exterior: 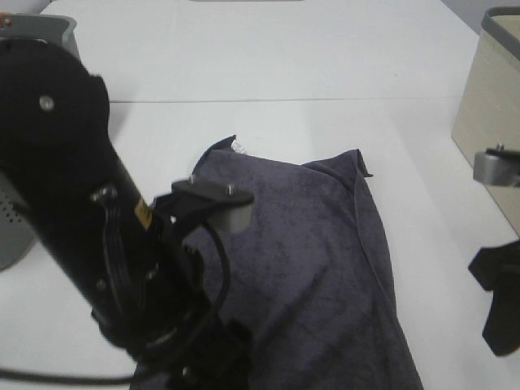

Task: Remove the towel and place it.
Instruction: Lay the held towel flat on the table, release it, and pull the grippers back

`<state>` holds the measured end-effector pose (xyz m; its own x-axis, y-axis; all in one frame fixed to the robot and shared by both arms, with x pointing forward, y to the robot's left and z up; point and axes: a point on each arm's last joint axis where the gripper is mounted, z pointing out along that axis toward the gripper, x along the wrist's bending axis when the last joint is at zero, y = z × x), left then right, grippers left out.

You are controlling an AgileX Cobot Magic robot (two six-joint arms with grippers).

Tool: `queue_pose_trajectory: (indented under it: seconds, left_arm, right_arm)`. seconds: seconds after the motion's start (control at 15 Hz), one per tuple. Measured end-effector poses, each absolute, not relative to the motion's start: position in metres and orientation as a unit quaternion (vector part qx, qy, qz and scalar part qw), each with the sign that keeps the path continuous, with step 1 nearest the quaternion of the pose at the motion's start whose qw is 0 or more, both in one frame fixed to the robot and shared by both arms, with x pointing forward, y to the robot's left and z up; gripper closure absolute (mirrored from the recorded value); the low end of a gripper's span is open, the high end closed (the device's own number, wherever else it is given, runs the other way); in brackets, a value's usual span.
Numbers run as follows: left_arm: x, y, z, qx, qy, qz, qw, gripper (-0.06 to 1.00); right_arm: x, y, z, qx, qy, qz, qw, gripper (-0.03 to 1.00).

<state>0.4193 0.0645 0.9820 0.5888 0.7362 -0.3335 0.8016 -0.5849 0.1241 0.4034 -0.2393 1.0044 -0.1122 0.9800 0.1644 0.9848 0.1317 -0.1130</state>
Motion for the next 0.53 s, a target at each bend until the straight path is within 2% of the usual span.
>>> queue_pose_trajectory:
  seconds: [0.2,0.33,0.53]
  left_arm:
    - [0.466,0.077,1.015,0.873,0.451,-0.061,0.177,0.15]
    - [0.503,0.103,1.035,0.855,0.477,-0.014,0.202,0.15]
    - [0.553,0.151,1.048,0.823,0.524,0.029,0.218,0.15]
  right_arm:
    - [0.426,-0.239,1.037,-0.654,-0.754,-0.058,0.041,0.44]
    - [0.443,-0.251,1.062,-0.67,-0.736,-0.1,0.012,0.44]
    - [0.476,-0.274,1.09,-0.677,-0.716,-0.171,0.021,0.44]
